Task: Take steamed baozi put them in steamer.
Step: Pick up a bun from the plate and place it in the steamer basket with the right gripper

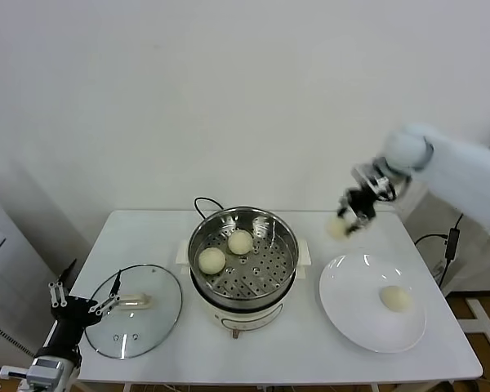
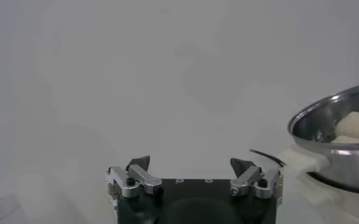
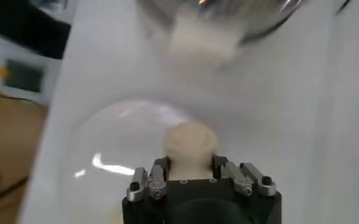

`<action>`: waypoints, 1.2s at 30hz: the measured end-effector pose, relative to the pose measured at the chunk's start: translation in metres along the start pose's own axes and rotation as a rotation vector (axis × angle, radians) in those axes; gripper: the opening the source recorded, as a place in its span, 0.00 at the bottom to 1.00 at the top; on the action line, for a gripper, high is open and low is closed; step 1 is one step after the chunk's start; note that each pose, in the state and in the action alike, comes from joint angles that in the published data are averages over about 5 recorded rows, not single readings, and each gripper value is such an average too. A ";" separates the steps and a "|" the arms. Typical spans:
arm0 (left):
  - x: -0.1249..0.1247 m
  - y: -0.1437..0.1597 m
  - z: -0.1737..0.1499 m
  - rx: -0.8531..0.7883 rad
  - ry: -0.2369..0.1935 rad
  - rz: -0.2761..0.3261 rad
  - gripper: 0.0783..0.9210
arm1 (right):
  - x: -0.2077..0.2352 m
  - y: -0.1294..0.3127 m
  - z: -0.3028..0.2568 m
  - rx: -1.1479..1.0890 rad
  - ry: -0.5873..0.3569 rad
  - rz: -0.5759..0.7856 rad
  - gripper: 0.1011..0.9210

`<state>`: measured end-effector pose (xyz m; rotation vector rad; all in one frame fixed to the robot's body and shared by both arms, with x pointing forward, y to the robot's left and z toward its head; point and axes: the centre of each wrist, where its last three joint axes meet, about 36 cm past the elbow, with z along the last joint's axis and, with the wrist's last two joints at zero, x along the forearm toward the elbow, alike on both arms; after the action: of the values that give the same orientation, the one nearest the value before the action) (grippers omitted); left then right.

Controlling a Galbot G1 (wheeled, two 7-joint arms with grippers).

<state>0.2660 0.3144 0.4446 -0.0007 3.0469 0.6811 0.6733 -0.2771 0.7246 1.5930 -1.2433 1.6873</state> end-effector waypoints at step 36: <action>0.004 0.001 -0.004 0.015 -0.007 -0.019 0.88 | -0.136 0.011 -0.239 1.123 -0.078 -0.134 0.63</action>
<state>0.2618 0.3132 0.4484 -0.0275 3.0412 0.6562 0.5706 -0.0462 0.6161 2.2464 -0.0913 2.4084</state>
